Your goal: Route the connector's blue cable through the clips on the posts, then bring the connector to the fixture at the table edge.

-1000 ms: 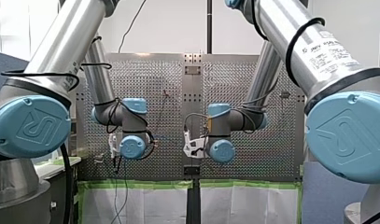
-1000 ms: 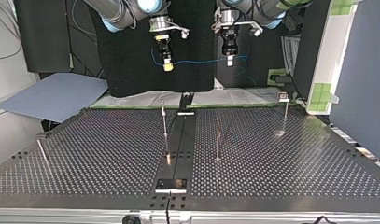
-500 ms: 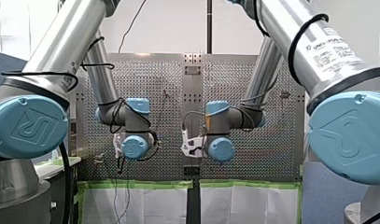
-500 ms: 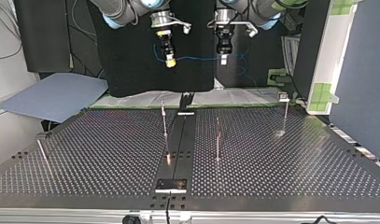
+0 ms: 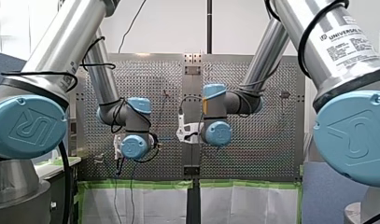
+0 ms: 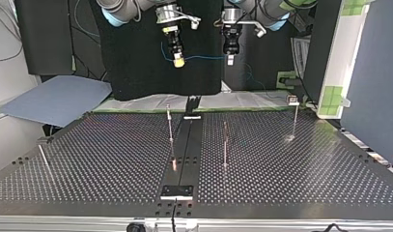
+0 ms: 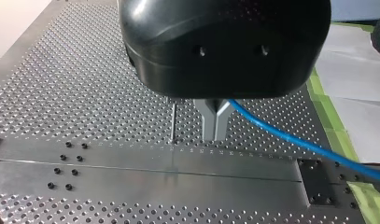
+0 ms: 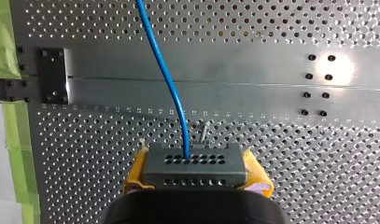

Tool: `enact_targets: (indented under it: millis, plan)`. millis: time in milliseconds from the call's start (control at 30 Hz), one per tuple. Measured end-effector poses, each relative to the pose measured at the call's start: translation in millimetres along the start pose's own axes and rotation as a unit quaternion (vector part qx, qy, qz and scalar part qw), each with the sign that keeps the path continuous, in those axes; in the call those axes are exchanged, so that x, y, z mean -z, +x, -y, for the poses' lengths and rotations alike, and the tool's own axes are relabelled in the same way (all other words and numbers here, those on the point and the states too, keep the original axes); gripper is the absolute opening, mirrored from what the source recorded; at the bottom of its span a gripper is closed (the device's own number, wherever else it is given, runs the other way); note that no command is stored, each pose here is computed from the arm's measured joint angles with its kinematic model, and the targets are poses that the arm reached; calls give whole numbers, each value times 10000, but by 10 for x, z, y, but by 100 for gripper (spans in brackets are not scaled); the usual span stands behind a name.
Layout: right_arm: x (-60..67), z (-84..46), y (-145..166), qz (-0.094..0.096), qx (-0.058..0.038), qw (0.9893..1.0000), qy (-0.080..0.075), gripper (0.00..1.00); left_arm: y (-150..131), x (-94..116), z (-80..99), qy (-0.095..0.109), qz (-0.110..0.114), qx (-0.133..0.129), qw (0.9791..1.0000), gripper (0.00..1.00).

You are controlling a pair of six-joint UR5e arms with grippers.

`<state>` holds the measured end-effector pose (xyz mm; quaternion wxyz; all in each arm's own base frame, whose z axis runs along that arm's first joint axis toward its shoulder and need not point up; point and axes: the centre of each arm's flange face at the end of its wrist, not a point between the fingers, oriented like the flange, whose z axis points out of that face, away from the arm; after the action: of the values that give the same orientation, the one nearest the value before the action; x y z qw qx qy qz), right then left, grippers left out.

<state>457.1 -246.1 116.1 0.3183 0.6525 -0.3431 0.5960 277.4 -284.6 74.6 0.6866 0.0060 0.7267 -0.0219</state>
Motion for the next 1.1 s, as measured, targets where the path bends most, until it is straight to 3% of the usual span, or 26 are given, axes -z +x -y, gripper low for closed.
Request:
enact_targets:
  millis: [233, 400, 600, 733, 833, 1100]
  plan:
    - [30, -33, 30, 208, 26, 9998, -26, 0, -34, -72, -10, -112, 15, 23, 9999, 0]
    - [-40, -84, 241, 86, -181, 9998, -74, 0, -217, -210, 31, -234, 153, 247, 9993, 0]
    - [-51, -136, 489, -93, -472, 9988, -97, 0, -511, -389, 92, -313, 360, 427, 9980, 0]
    - [-45, -192, 647, -166, -660, 9976, -138, 0, -701, -469, 117, -371, 474, 508, 9969, 0]
    - [-61, -247, 821, -301, -815, 9961, -176, 0, -883, -536, 150, -418, 585, 573, 9958, 0]
    - [-109, -379, 1207, -662, -959, 9929, -223, 0, -1400, -688, 210, -605, 889, 718, 9916, 0]
